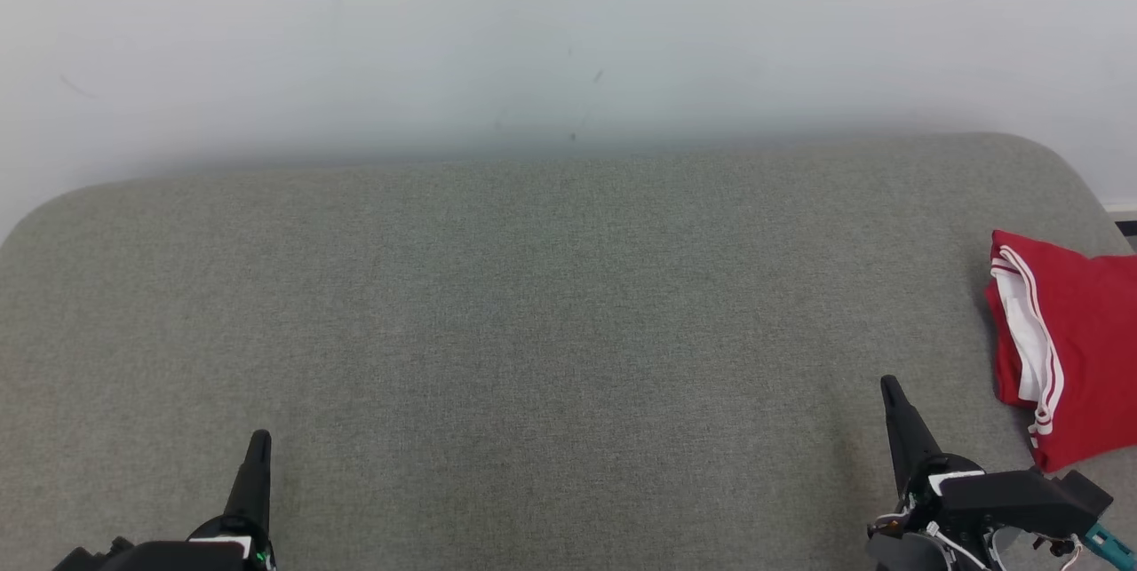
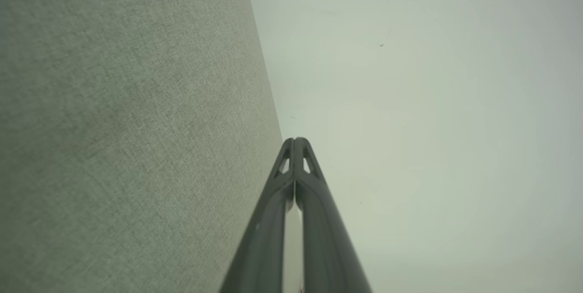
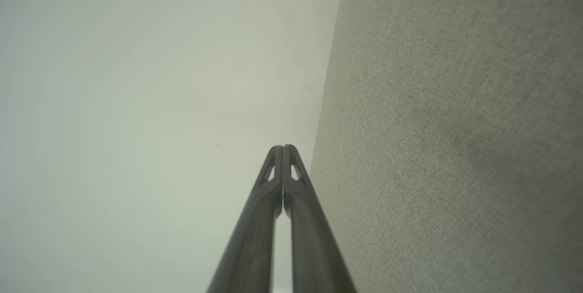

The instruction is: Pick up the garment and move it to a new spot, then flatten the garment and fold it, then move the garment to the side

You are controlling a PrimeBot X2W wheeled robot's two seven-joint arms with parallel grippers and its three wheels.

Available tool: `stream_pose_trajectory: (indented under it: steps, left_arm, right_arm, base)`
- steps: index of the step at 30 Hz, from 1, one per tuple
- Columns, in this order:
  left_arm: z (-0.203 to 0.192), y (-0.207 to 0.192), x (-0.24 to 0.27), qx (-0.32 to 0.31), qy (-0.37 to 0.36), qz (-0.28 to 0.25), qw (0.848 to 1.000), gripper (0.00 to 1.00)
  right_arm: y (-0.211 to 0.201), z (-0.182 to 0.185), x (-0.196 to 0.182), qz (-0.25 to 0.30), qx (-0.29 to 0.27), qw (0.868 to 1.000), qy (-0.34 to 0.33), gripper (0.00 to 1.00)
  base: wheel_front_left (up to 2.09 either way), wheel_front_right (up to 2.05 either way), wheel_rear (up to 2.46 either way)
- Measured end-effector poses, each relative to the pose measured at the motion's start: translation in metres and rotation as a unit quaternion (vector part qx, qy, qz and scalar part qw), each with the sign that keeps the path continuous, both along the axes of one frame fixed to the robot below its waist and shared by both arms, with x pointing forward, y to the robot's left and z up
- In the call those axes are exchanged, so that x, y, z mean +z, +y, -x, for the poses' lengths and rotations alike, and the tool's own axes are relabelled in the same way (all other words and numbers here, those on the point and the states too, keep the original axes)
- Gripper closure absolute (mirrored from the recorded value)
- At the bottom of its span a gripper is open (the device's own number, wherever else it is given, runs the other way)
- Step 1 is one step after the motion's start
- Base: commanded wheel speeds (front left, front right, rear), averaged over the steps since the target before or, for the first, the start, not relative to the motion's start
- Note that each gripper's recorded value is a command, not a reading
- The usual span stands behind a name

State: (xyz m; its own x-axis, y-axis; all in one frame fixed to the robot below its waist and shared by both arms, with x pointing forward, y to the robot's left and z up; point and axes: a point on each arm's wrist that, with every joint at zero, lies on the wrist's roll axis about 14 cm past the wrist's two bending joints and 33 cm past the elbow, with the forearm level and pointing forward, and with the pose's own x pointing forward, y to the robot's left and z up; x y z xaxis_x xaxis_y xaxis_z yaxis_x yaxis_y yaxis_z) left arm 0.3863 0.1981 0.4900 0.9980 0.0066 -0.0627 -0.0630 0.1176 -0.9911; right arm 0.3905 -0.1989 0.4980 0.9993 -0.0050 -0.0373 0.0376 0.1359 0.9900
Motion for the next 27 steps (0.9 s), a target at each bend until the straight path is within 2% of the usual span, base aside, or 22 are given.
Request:
stream_pose_trajectory:
  steps: [18, 27]
  left_arm:
    - [-0.002, 0.001, 0.014, -0.002, -0.026, 0.06, 0.998, 1.0]
    - [-0.002, 0.001, 0.015, -0.003, -0.027, 0.061, 0.998, 1.0]
  right_arm:
    - [-0.001, 0.0, 0.011, -0.068, 0.002, 0.997, -0.021, 1.0]
    - [-0.001, 0.0, 0.011, -0.07, 0.001, 0.997, -0.021, 1.0]
  base:
    - [0.0, 0.0, 0.0]
    - [0.0, 0.0, 0.0]
